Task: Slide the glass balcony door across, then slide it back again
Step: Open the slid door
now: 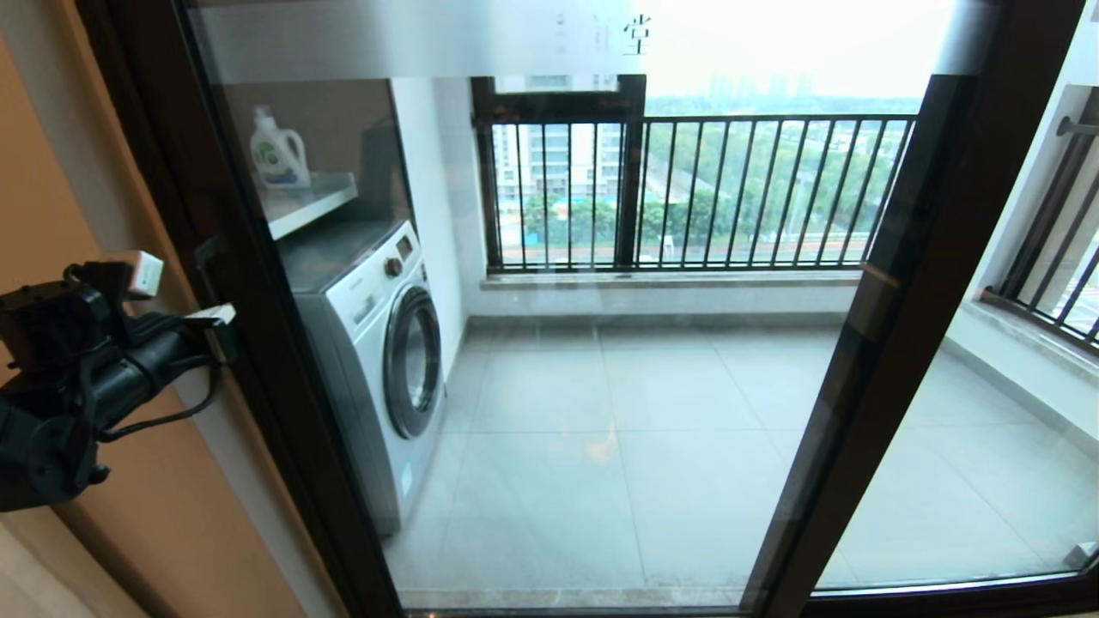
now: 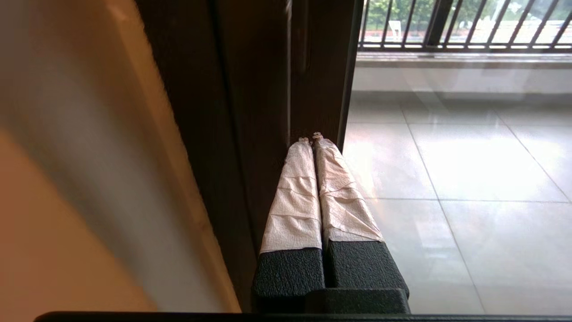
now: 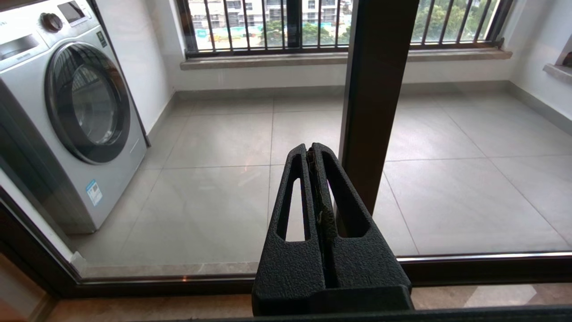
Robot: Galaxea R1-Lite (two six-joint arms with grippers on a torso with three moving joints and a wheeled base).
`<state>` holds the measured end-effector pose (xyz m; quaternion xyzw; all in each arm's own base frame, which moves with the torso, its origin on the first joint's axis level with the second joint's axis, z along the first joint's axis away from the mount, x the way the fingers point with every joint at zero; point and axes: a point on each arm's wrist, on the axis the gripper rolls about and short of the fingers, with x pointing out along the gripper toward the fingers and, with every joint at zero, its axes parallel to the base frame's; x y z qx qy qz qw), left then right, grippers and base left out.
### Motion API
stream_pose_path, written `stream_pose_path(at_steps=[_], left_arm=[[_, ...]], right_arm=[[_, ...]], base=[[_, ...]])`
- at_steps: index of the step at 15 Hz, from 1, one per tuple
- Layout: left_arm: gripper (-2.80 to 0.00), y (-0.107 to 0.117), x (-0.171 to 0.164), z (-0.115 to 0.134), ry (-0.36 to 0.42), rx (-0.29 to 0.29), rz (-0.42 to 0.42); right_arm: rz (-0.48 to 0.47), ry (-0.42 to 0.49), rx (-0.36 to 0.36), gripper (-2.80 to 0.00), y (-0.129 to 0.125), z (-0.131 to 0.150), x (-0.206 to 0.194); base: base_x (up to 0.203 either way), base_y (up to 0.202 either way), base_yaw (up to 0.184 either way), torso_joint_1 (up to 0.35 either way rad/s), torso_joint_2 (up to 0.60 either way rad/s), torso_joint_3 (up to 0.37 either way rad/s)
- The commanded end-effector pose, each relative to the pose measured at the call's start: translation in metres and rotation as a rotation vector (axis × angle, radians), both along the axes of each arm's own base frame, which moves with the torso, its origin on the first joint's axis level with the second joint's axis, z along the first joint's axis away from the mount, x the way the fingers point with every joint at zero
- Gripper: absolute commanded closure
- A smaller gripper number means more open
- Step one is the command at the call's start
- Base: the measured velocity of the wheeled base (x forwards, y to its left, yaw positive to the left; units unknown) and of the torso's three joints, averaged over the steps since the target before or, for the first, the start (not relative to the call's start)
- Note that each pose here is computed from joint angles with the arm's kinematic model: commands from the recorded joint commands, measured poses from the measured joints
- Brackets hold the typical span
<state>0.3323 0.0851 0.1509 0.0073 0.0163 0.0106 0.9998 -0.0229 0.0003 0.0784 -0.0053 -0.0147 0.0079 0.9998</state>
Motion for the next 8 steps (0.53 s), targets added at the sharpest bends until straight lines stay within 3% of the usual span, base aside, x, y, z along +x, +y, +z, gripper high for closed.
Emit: stream_pose_path(at_steps=[1, 4, 8], left_arm=[[0.00, -0.009, -0.018, 0.015, -0.034, 0.009, -0.034], [0.00, -0.012, -0.034, 0.026, -0.060, 0.018, -0.026], [0.00, 0.007, -0.039, 0.035, -0.091, 0.031, 0.029]], right_arm=[[0.001, 0.009, 0.000, 0.00, 0.000, -0.002, 0.001], [0.001, 0.009, 0.001, 0.00, 0.000, -0.002, 0.001], [0.001, 0.009, 0.001, 0.00, 0.000, -0.002, 0.001]], base=[[0.000, 0.000, 0.000, 0.000, 0.00, 0.000], [0.000, 0.000, 0.000, 0.000, 0.00, 0.000], [0.000, 0.000, 0.000, 0.000, 0.00, 0.000]])
